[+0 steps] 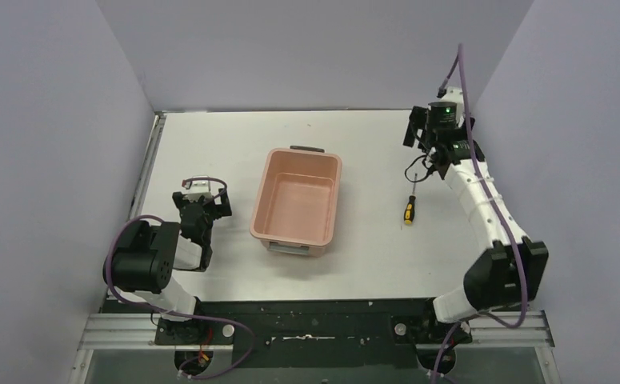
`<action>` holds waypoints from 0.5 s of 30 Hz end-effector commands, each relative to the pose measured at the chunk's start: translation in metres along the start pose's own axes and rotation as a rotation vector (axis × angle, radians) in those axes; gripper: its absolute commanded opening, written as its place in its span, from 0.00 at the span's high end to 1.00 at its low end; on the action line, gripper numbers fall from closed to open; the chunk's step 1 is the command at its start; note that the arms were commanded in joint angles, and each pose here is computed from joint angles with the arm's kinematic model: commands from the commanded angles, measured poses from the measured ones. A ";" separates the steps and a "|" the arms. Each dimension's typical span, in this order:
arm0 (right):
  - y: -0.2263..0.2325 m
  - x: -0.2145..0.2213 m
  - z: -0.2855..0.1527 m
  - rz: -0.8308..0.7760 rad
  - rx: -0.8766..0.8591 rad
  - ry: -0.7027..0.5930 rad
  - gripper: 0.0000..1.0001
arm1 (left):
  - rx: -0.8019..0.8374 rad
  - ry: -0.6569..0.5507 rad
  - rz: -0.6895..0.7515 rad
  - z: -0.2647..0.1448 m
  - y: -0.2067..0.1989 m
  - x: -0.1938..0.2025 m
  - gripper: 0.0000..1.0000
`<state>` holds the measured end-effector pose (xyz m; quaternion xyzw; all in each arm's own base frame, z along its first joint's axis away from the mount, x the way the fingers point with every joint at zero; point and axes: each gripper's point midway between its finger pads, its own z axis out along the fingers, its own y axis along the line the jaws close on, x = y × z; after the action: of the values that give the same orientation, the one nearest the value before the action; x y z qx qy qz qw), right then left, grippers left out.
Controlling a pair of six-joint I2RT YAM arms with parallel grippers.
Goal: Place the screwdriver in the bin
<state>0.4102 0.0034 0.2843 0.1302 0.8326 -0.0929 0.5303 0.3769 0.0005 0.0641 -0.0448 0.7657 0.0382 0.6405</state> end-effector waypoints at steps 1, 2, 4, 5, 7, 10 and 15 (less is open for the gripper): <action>-0.006 0.111 0.045 -0.115 -0.076 0.447 0.03 | 0.007 -0.036 0.002 0.002 0.000 -0.010 0.03; -0.005 0.127 0.054 -0.118 -0.087 0.490 0.06 | 0.007 -0.035 0.002 0.001 0.000 -0.010 0.03; -0.001 0.162 0.069 -0.116 -0.115 0.577 0.12 | 0.008 -0.034 0.002 0.002 0.000 -0.010 0.03; 0.001 0.177 0.073 -0.116 -0.123 0.613 0.15 | 0.007 -0.033 0.004 0.001 0.000 -0.009 0.03; 0.002 0.208 0.082 -0.111 -0.121 0.672 0.19 | 0.007 -0.034 0.002 0.002 0.000 -0.010 0.03; -0.001 0.239 0.085 -0.108 -0.100 0.727 0.25 | 0.007 -0.034 0.003 0.002 0.000 -0.010 0.03; -0.011 0.263 0.084 -0.117 -0.061 0.767 0.64 | 0.007 -0.035 0.002 0.002 0.000 -0.010 0.03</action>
<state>0.3782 -0.0001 0.0182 0.0889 0.9789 -0.0391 0.1799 0.3769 0.0005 0.0641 -0.0448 0.7657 0.0382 0.6405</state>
